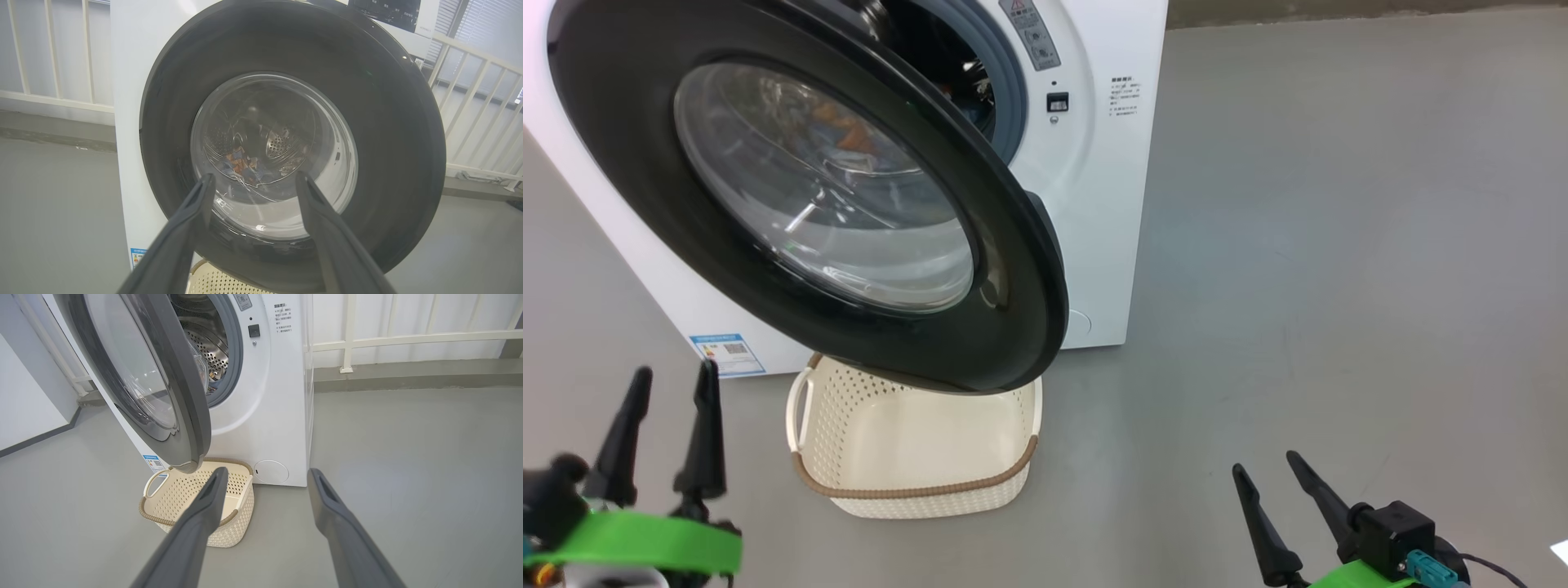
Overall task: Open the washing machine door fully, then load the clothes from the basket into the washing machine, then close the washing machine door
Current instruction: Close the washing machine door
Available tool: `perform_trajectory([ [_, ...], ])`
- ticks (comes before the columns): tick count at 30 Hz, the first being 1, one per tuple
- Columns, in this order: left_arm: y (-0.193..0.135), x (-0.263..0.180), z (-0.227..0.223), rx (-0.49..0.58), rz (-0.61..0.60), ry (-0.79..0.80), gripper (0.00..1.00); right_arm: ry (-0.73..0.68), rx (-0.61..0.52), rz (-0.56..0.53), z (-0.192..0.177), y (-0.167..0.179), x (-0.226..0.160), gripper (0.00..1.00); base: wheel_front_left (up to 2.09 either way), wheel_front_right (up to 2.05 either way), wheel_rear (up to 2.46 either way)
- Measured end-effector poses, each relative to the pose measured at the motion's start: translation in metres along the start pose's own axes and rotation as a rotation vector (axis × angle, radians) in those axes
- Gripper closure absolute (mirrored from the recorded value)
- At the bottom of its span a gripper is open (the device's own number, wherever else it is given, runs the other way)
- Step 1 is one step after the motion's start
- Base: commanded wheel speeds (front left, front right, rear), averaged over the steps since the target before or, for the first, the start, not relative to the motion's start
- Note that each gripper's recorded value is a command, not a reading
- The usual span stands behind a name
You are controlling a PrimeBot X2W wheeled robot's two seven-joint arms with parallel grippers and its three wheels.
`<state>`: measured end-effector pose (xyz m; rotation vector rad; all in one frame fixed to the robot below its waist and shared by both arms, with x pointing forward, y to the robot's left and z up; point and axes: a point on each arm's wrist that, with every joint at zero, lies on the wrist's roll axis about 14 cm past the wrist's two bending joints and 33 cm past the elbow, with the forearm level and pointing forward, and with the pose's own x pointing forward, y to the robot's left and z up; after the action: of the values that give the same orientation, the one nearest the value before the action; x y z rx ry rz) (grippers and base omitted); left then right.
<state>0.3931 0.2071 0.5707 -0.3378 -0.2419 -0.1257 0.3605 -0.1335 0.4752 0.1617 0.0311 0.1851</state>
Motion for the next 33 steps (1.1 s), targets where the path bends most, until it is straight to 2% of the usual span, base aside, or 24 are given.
perform_trajectory([
  [3,0.001,-0.008,-0.012,0.090,0.002,0.038,0.00,-0.007,-0.005,-0.001,0.002,-0.001,0.001,0.00,0.00,0.00,0.00],
  [10,0.008,-0.028,-0.034,0.223,0.014,0.119,0.00,-0.009,-0.016,0.000,0.003,-0.001,0.001,0.00,0.00,0.00,0.00],
  [14,0.006,-0.038,-0.042,0.265,0.021,0.142,0.00,-0.011,-0.016,-0.002,0.004,-0.002,0.002,0.00,0.00,0.00,0.00],
  [23,-0.005,-0.058,-0.067,0.237,0.043,0.206,0.00,-0.023,-0.019,-0.009,0.008,-0.004,0.001,0.00,0.00,0.00,0.00],
  [33,0.001,-0.060,-0.068,0.234,0.064,0.212,0.00,-0.027,-0.025,-0.014,0.009,-0.005,0.000,0.00,0.00,0.00,0.00],
])
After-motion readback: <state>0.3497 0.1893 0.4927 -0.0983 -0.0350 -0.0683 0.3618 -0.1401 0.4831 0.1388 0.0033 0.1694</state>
